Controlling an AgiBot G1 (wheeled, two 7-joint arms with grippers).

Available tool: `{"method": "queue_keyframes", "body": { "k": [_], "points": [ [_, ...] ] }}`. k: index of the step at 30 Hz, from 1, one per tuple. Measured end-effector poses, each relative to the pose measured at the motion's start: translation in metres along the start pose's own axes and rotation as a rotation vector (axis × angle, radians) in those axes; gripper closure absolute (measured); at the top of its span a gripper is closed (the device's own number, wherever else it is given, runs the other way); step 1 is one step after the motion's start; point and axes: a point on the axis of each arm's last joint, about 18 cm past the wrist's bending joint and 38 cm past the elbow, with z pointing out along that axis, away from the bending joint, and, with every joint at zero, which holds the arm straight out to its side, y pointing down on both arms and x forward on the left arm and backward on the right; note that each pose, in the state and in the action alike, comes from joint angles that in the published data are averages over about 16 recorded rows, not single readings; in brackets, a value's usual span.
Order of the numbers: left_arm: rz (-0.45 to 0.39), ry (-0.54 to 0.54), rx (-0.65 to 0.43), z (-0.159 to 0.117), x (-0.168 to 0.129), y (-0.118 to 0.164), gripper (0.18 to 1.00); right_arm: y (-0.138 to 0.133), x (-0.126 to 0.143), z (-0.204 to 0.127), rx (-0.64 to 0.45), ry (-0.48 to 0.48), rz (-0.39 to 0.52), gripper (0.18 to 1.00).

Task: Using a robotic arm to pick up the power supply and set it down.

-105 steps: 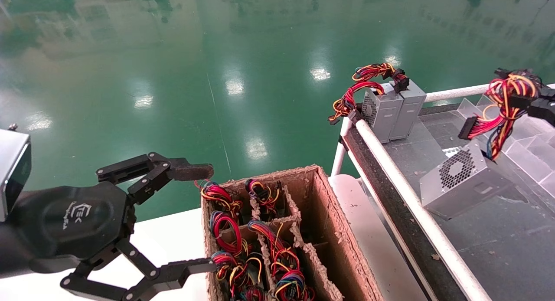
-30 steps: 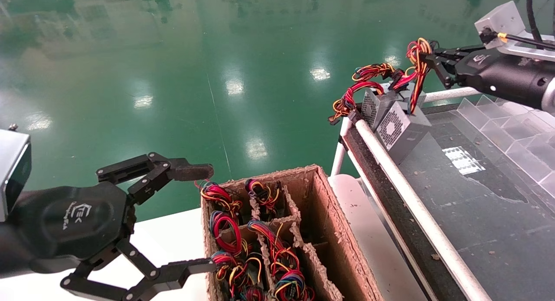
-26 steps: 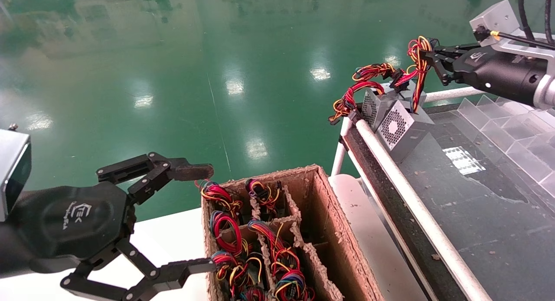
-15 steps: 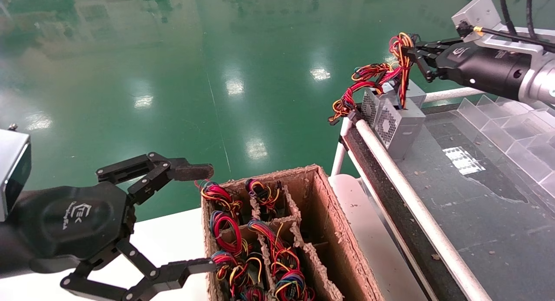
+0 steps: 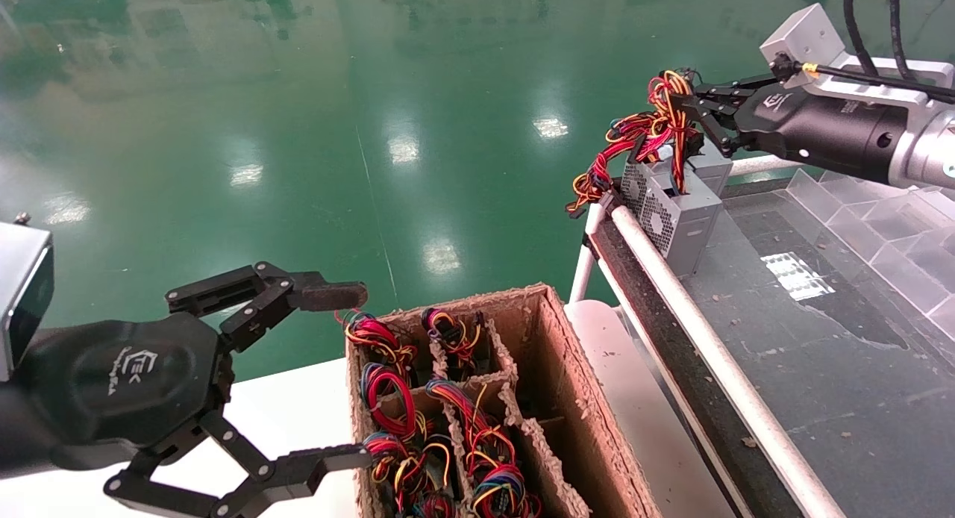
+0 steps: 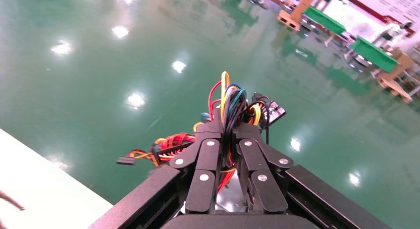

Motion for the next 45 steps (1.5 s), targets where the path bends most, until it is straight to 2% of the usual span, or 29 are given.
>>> {"method": "queue_keyframes", "body": {
  "k": [8,14,19,23,37,45],
  "points": [
    [0.0,0.0,0.0,0.0,0.0,0.0,0.184,0.0,-0.002,-0.005,0.008,-0.022,0.0,0.929],
    [0.0,0.0,0.0,0.0,0.0,0.0,0.184,0.0,0.0,-0.008,0.01,-0.018,0.007,0.869],
    [0.0,0.0,0.0,0.0,0.0,0.0,0.184,0.0,0.001,-0.009,0.011,-0.014,0.014,0.791],
    [0.0,0.0,0.0,0.0,0.0,0.0,0.184,-0.001,0.004,-0.012,0.022,-0.007,0.033,0.698],
    [0.0,0.0,0.0,0.0,0.0,0.0,0.184,-0.013,0.011,-0.034,0.181,0.004,0.235,0.399],
    [0.0,0.0,0.0,0.0,0.0,0.0,0.184,-0.014,0.0,-0.045,0.242,-0.047,0.257,0.272]
  ]
}}
